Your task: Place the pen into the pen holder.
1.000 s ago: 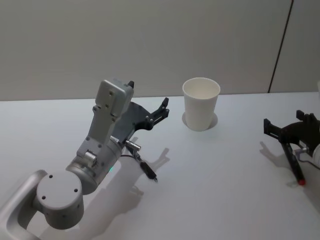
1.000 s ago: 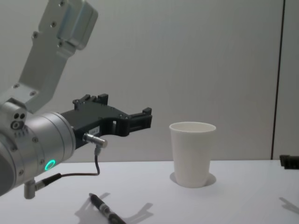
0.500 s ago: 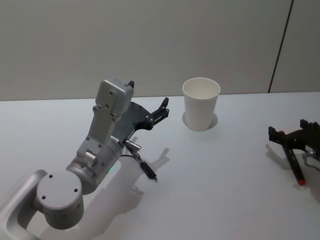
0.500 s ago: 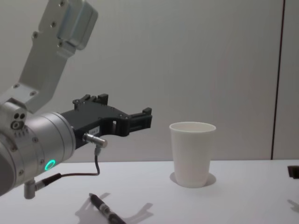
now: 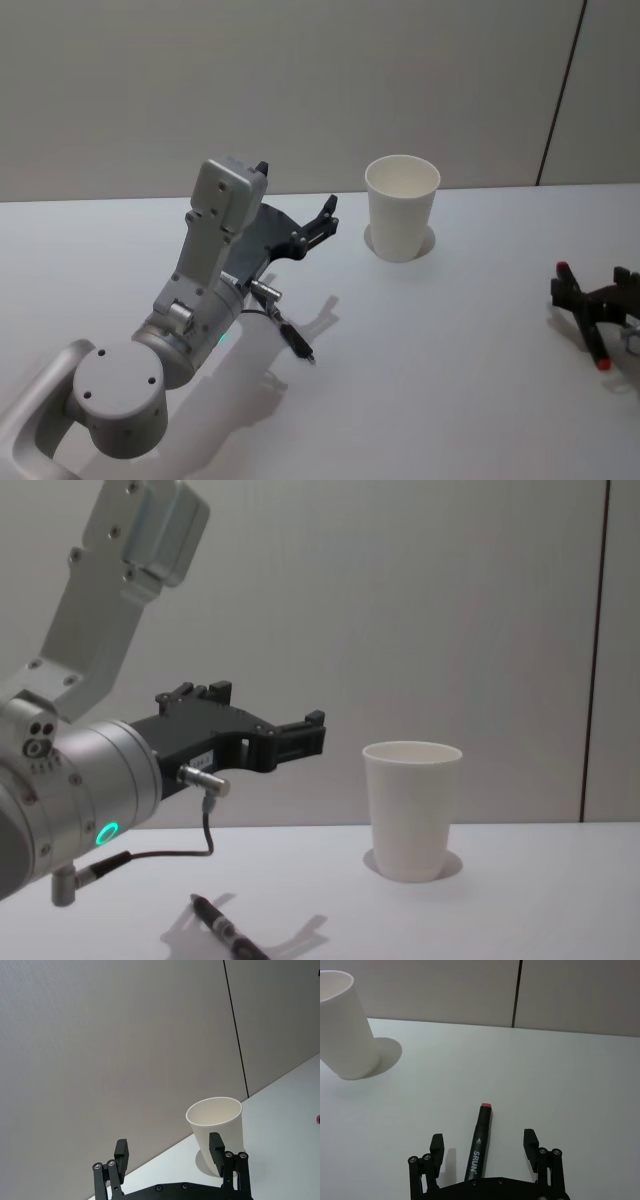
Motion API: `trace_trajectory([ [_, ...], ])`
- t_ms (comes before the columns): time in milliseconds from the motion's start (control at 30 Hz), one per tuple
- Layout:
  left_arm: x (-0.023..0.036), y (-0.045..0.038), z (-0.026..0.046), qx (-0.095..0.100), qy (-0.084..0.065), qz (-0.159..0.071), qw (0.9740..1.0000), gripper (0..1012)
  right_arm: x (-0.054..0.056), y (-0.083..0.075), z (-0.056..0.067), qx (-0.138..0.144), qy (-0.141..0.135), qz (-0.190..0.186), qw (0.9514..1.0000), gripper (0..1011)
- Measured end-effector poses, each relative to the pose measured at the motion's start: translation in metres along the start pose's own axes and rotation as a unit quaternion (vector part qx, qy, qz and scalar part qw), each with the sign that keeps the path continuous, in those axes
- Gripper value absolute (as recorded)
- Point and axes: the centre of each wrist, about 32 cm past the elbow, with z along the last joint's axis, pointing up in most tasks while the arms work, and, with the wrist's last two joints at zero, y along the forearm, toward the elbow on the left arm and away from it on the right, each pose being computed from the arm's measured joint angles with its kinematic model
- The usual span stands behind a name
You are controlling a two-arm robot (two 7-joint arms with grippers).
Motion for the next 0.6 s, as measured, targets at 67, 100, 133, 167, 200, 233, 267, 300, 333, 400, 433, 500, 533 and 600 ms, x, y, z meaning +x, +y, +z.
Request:
trace_trajectory([
  [67,0.0,0.0,0.0,0.0,0.0,0.0,1.0,1001,0.0,0.0,-0.002,-0.004,0.002,0.0,1.0,1002],
  [100,0.0,0.0,0.0,0.0,0.0,0.0,1.0,1001,0.0,0.0,-0.003,-0.006,0.003,0.0,1.0,1002],
  [133,0.0,0.0,0.0,0.0,0.0,0.0,1.0,1001,0.0,0.0,-0.004,-0.008,0.004,0.0,1.0,1002],
  [167,0.0,0.0,0.0,0.0,0.0,0.0,1.0,1001,0.0,0.0,-0.006,-0.011,0.006,0.0,0.9999,1002],
  [200,0.0,0.0,0.0,0.0,0.0,0.0,1.0,1001,0.0,0.001,-0.007,-0.013,0.007,-0.001,0.9999,1002],
  [233,0.0,0.0,0.0,0.0,0.0,0.0,1.0,1001,0.0,0.001,-0.008,-0.014,0.007,0.0,0.9999,1002],
  [267,0.0,0.0,0.0,0.0,0.0,0.0,1.0,1001,0.0,0.001,-0.008,-0.016,0.008,0.0,0.9998,1002],
  [300,0.0,0.0,0.0,0.0,0.0,0.0,1.0,1001,-0.001,0.002,-0.01,-0.018,0.009,0.0,0.9998,1002],
  [333,0.0,0.0,0.0,0.0,0.0,0.0,1.0,1001,-0.001,0.002,-0.011,-0.02,0.01,0.001,0.9998,1002],
  [400,0.0,0.0,0.0,0.0,0.0,0.0,1.0,1001,-0.002,0.004,-0.013,-0.023,0.011,0.001,0.9997,1002],
  [433,0.0,0.0,0.0,0.0,0.0,0.0,1.0,1001,-0.002,0.004,-0.014,-0.024,0.012,0.002,0.9996,1002],
  [500,0.0,0.0,0.0,0.0,0.0,0.0,1.0,1001,-0.002,0.004,-0.014,-0.025,0.012,0.002,0.9996,1002],
  [533,0.0,0.0,0.0,0.0,0.0,0.0,1.0,1001,-0.003,0.005,-0.015,-0.025,0.012,0.002,0.9996,1002],
  [600,0.0,0.0,0.0,0.0,0.0,0.0,1.0,1001,-0.003,0.005,-0.016,-0.026,0.013,0.003,0.9996,1002],
])
